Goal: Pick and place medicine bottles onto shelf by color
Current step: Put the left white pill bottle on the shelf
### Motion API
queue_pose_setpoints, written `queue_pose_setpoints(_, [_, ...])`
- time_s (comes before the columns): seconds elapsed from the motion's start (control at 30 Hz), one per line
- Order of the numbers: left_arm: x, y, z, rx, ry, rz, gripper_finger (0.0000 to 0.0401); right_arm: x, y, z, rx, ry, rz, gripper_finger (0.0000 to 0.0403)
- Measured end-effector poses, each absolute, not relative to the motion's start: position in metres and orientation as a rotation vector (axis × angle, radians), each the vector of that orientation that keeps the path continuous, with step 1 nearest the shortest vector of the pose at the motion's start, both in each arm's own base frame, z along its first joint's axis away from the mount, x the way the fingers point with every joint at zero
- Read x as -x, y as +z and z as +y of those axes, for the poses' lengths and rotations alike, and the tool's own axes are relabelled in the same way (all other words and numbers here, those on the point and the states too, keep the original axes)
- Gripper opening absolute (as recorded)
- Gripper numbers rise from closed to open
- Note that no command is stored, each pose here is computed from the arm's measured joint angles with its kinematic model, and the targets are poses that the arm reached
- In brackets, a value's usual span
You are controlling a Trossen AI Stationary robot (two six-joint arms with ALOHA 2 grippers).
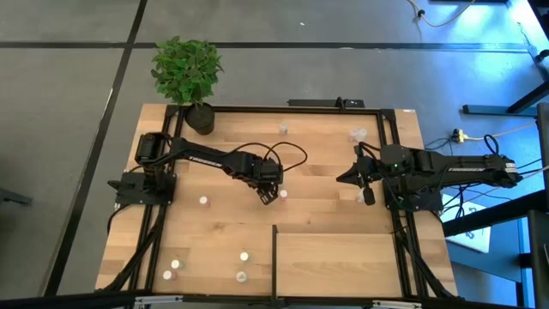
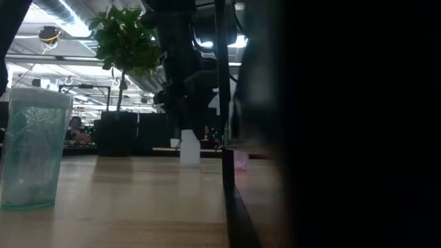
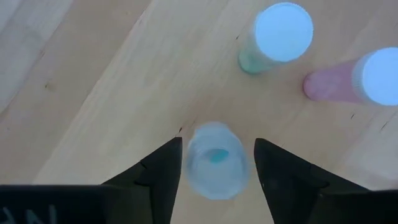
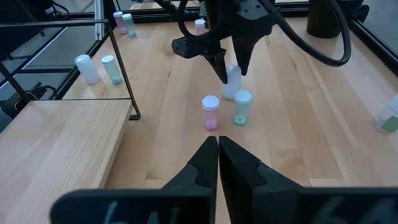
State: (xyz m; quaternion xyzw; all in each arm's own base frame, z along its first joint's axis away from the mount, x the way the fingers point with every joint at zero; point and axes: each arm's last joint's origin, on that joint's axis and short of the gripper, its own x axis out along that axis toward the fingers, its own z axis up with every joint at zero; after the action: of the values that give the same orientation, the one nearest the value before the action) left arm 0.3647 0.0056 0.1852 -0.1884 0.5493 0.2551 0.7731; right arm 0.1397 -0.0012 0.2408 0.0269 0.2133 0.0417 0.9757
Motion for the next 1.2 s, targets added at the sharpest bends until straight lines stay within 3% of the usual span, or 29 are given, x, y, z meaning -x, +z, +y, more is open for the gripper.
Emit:
queue_pose_setpoints(0.23, [-0.364,0.185,0.006,0.394,0.569,1.185,0.0231,-0.140,0.241,-0.001,-0.053,0.084,0.430,0.0018])
queue_pose_setpoints(0.4, [-0.363,0.190,0.008,0.370,0.567,1.177,0.0235,-0.140,0.241,-0.001,-0.053,0.085,0.431,0.0018])
queue_pose_setpoints(0.8, [-0.338,0.246,0.007,0.331,0.560,1.053,0.0233,-0.140,0.241,-0.001,-0.053,0.085,0.430,0.0018])
queue_pose_setpoints(1.2, [-0.301,0.294,-0.038,0.175,0.544,0.914,0.0232,-0.140,0.241,-0.001,-0.054,0.084,0.430,0.0018])
